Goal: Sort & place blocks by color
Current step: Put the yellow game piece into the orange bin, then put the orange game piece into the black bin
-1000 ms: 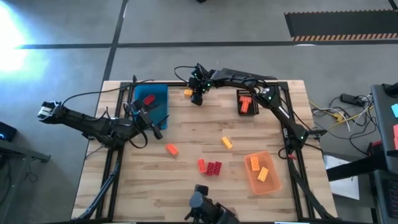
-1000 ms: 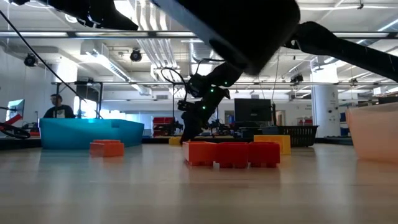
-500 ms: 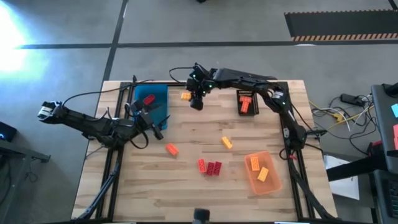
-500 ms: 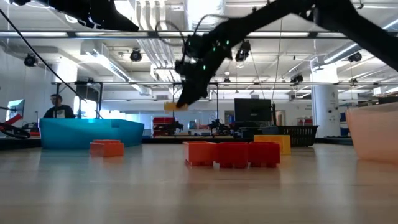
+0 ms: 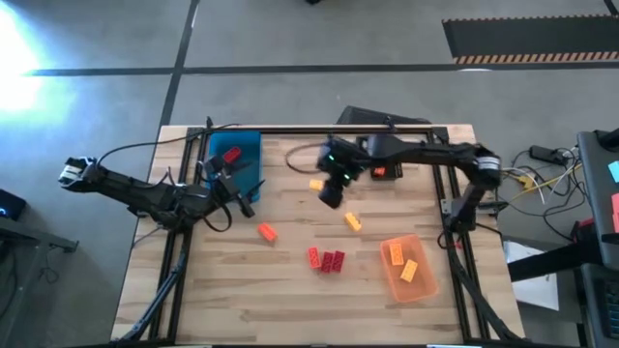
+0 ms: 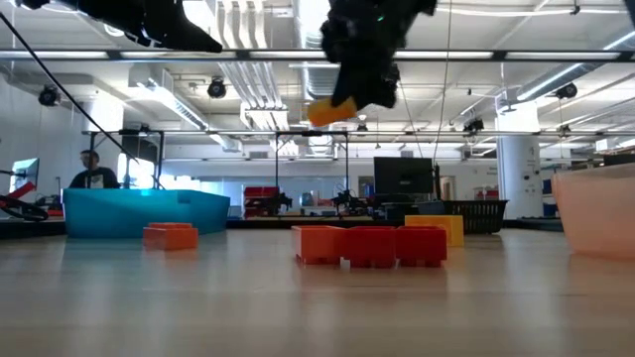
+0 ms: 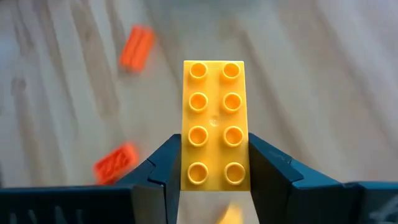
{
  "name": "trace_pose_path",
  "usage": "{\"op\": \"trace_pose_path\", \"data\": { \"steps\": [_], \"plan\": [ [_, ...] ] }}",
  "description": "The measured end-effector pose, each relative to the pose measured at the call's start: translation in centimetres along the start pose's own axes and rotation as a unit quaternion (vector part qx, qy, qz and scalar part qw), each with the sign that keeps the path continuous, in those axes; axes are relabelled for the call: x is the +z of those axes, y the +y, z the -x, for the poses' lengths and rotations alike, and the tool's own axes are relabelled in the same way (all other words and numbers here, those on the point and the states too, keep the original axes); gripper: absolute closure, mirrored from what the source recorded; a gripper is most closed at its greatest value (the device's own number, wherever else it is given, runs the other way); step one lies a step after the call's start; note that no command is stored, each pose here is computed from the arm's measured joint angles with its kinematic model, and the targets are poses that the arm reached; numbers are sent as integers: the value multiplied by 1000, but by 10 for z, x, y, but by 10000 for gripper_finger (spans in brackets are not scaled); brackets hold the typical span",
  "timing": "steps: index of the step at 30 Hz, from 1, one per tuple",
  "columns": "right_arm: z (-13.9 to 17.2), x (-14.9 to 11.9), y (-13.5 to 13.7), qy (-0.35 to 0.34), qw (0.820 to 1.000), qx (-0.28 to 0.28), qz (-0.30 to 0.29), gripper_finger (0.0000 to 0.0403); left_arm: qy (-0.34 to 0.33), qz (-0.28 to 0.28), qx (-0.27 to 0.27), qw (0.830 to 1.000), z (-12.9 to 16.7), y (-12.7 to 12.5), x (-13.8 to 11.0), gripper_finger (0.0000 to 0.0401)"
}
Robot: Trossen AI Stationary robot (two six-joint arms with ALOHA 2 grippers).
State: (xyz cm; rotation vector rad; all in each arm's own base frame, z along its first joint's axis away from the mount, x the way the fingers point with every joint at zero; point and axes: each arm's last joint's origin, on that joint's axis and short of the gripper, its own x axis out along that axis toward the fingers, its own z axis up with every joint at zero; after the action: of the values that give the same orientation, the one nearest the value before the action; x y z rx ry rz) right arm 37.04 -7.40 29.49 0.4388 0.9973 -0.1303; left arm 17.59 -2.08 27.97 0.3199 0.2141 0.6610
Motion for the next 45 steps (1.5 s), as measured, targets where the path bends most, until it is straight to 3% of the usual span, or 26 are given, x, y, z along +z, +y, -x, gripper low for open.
{"op": "trace_pose_path", "data": {
  "steps": [6,11,19,22,25,34,41,45],
  "plan": [
    [20,-58,26,68,993,1,-93,276,5,-8,-1,1000,-2,-3,-2,154],
    [38,-106,45,159,972,26,-169,276,8,-12,-2,1000,-3,-5,-3,154],
    [54,-170,62,316,901,61,-290,276,7,-10,-2,1000,-3,-4,-2,154],
    [49,-190,63,362,872,46,-325,276,7,-10,-2,1000,-3,-4,-2,154],
    [40,-205,60,385,857,16,-342,276,7,-10,-2,1000,-3,-5,-2,154],
    [27,-221,50,395,848,-30,-353,275,7,-11,-2,1000,-3,-5,-2,154],
    [23,-225,46,385,852,-51,-351,198,8,-11,-2,1000,-3,-5,-2,154],
    [25,-221,48,380,855,-43,-349,178,8,-11,-2,1000,-3,-5,-2,154]
  ]
}}
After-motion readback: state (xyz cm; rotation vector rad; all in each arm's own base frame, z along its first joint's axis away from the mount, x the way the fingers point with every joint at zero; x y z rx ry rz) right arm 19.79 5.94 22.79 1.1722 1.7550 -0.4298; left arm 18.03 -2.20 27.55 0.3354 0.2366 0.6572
